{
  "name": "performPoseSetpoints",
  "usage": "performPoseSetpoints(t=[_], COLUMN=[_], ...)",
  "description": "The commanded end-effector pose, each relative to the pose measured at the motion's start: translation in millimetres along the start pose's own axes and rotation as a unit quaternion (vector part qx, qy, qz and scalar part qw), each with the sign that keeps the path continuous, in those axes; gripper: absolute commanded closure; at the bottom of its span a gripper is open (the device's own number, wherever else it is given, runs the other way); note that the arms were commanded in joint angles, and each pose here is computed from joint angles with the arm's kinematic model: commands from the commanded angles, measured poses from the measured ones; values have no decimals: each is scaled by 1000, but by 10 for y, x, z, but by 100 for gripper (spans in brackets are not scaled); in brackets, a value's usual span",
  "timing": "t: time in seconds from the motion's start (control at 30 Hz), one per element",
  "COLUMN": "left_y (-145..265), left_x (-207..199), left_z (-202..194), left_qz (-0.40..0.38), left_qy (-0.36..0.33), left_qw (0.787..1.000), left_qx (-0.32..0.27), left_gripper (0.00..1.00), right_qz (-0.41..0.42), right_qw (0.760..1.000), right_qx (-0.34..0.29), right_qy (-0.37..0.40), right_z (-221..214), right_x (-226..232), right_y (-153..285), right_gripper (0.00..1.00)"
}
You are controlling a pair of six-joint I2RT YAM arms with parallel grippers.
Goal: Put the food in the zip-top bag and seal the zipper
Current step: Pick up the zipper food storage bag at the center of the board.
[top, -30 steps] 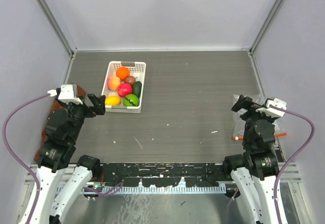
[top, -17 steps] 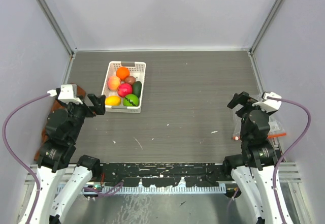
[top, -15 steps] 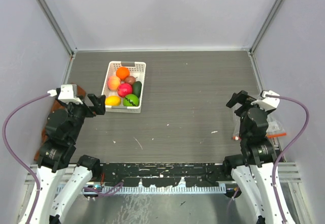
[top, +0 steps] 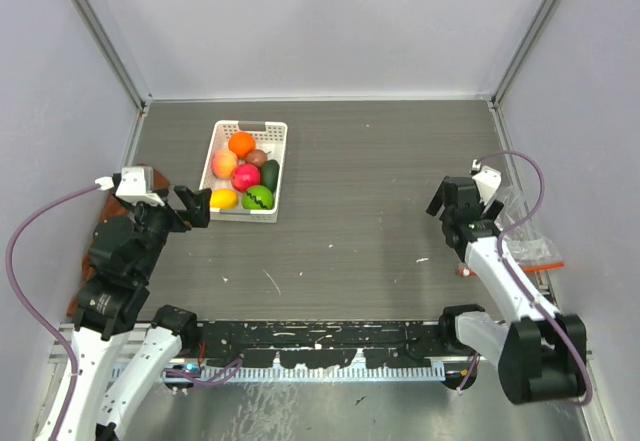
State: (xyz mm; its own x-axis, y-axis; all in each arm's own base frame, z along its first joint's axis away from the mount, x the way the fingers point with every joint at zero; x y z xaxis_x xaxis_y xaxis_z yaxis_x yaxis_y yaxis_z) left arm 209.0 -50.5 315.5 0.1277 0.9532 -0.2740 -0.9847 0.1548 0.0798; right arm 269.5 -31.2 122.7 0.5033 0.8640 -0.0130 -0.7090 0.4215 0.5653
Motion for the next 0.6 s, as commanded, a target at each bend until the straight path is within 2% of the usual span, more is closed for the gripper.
performPoseSetpoints(t=[0.0, 0.17, 0.33, 0.43, 0.57], left_y=[-7, -46, -100, -108, -133], left_x=[-103, -158, -241, -288, -382], left_z=[149, 96, 35, 10, -18], left_qz=[-26, -38, -59, -72, -97], left_qy=[5, 3, 0, -3, -2], left_qw=[999, 999, 998, 997, 995], left_qx=[-33, -21, -5, 2, 18], left_gripper=[2, 2, 2, 2, 2], right_qz=[-45, -57, -54, -46, -25], right_qw=[998, 997, 994, 992, 992], right_qx=[-13, 35, 87, 106, 117], right_qy=[-44, -50, -46, -44, -39], right_z=[159, 24, -154, -228, -243], right_x=[-94, -168, -198, -191, -126], right_y=[-278, -561, -778, -853, -857], right_gripper=[0, 1, 10, 24, 57])
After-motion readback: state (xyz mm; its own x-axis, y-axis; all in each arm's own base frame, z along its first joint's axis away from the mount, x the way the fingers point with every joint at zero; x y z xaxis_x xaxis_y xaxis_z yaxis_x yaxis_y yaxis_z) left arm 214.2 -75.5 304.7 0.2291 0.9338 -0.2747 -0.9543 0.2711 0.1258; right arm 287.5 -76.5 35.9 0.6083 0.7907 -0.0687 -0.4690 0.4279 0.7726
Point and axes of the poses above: each gripper's point midway between its finger pads, its own y axis back along the fingers, its own x axis along the line the jaws close on, z = x × y, the point moved 2 cm from there along y, back along the fingers, and after that the axes turned 4 degrees about y, right-handed, at the moved point
